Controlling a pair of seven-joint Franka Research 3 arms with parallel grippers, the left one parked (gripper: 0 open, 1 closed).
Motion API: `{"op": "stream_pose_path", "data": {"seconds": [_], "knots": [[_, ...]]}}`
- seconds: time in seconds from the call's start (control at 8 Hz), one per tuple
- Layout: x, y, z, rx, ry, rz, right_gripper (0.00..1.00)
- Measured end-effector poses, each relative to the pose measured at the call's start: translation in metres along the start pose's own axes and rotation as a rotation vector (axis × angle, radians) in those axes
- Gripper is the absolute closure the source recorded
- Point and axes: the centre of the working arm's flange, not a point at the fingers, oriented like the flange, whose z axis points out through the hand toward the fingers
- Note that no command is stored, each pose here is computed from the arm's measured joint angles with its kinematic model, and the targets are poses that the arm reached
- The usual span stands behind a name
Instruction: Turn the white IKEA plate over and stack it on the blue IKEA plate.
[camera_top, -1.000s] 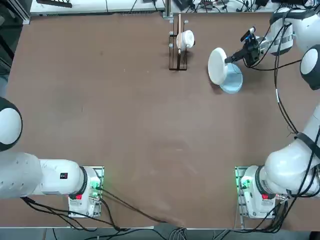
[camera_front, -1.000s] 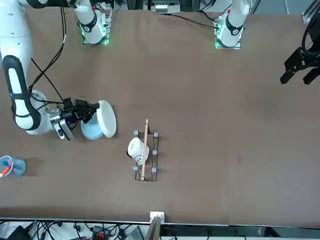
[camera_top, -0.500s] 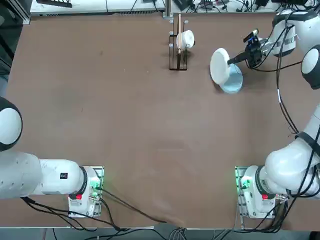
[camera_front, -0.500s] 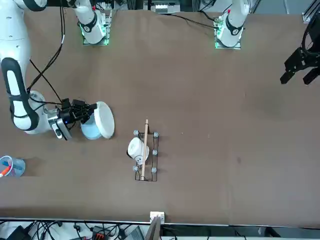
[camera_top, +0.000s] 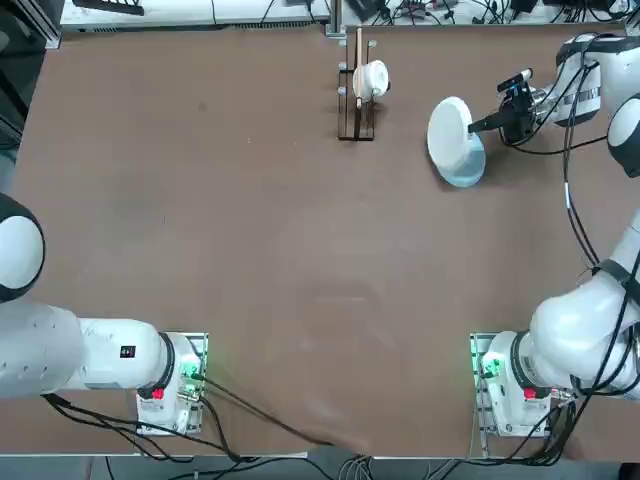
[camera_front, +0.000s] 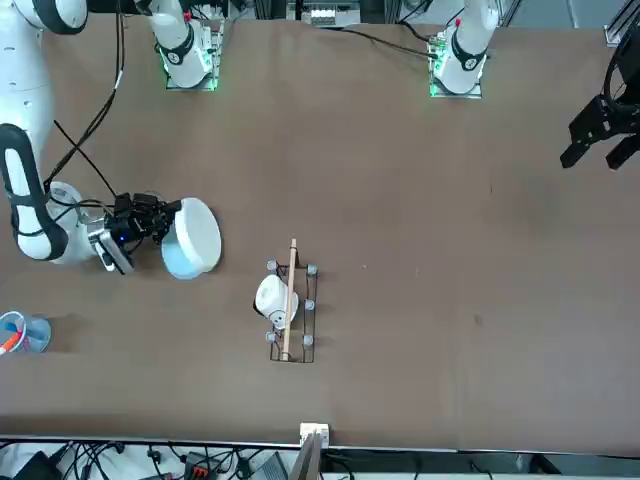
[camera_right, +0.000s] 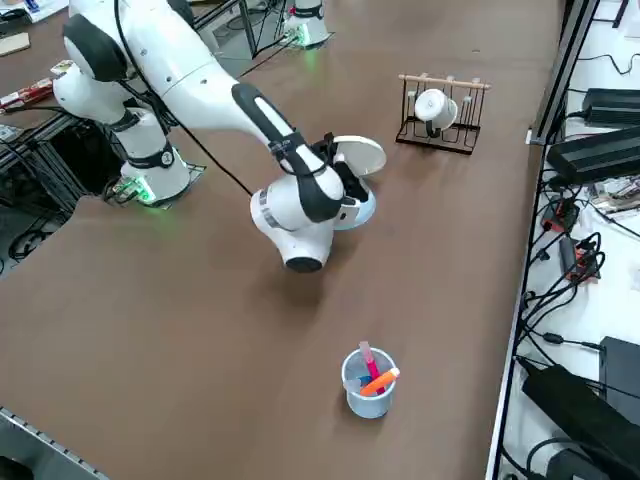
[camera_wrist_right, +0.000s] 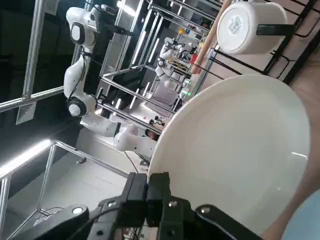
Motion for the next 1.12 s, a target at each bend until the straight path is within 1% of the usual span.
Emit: {"op": "stream_pose_path", "data": {"seconds": [0.62, 1.12], "knots": [[-0.012, 0.023, -0.008, 0.057, 0.018, -0.037, 0.97], [-0.025, 0.019, -0.033, 0.036, 0.009, -0.028, 0.97]]}}
